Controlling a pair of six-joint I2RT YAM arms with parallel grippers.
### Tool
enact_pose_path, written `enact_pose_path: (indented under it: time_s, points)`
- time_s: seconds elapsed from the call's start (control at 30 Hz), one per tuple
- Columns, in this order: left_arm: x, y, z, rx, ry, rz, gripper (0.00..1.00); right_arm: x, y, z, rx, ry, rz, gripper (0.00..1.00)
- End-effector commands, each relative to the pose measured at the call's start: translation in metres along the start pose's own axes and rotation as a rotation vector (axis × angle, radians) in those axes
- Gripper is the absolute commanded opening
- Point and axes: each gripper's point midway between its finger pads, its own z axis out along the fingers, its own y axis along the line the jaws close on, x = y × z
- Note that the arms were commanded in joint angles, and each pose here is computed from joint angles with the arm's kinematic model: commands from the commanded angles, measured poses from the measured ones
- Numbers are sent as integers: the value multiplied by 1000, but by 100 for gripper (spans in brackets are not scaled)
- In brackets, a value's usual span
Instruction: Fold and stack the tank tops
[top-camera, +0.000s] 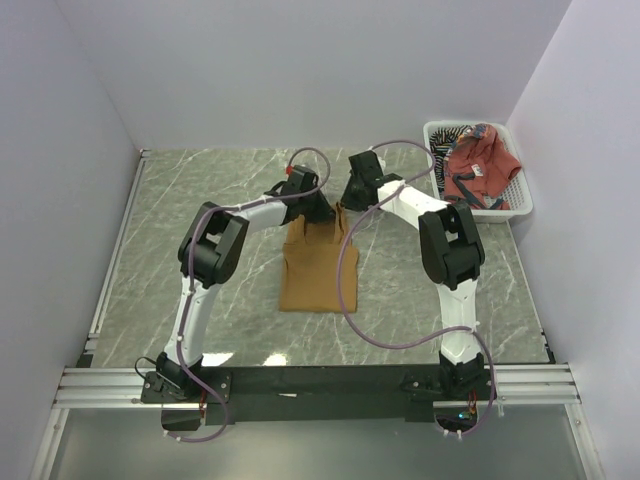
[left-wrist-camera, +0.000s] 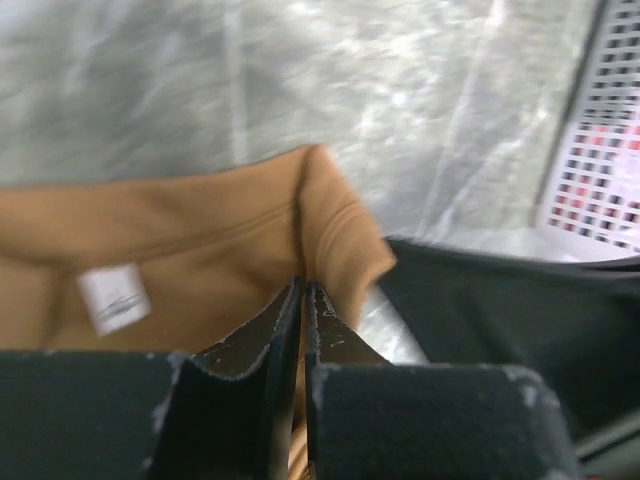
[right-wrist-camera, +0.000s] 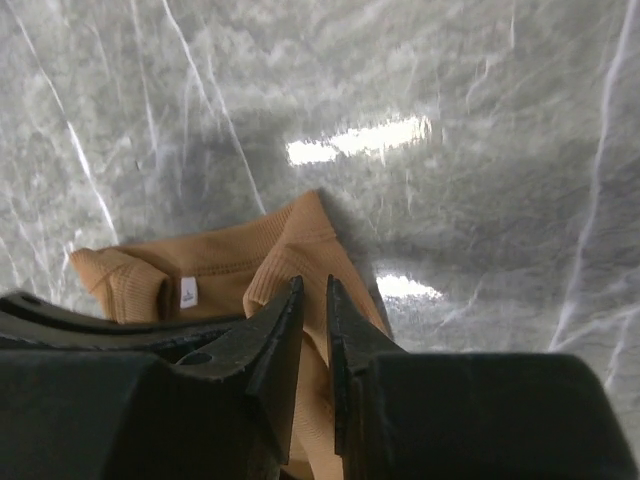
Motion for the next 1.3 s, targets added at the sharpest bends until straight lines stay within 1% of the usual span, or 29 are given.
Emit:
enact_pose_path:
  time_s: [0.0, 0.03, 0.13, 0.27, 0.4, 0.43, 0.5, 0.53, 0.7, 0.9, 0.93, 0.97, 1.03, 1.07, 1.17, 1.27]
  points:
    - [-4, -34, 8, 136, 11, 7, 12, -4, 16, -10, -66, -24, 20, 23]
    - [-6, -38, 9, 152, 11, 5, 12, -4, 16, -10, -69, -27, 22, 22]
    - [-1, -33, 17, 145, 35, 4, 11, -2, 16, -6, -64, -20, 23, 22]
    - [-8, -34, 15, 127, 8, 10, 12, 6, 17, 4, -51, 4, 24, 21]
    - [-19, -40, 5, 111, -30, 38, 16, 12, 11, 12, -30, 16, 31, 20]
    - [-24, -41, 3, 102, -51, 42, 19, 12, 11, 12, -31, 15, 31, 20]
    - [-30, -44, -4, 89, -71, 59, 21, 13, 10, 15, -23, 19, 29, 20]
    - [-32, -45, -6, 80, -78, 64, 23, 13, 9, 16, -17, 25, 25, 20]
    - [-45, -55, -20, 69, -116, 114, 25, 6, 11, 15, -17, 6, 29, 19]
    - [-51, -58, -31, 86, -127, 149, 17, -3, 17, 5, -36, -21, 37, 19]
    - [-51, -54, -33, 77, -125, 147, 16, -4, 18, 4, -42, -25, 37, 19]
    - [-54, -58, -40, 85, -141, 150, 16, -7, 19, 2, -48, -31, 39, 19]
    - [-56, -48, -45, 57, -156, 141, 15, -8, 21, 2, -46, -35, 37, 19]
    - [-60, -50, -53, 59, -168, 137, 15, -5, 20, 6, -41, -28, 32, 19]
    - [-60, -34, -62, -10, -181, 124, 13, 3, 20, 17, -27, 4, 21, 19]
    - [-58, -22, -84, -88, -197, 109, 11, 10, 17, 28, 6, 19, -2, 19]
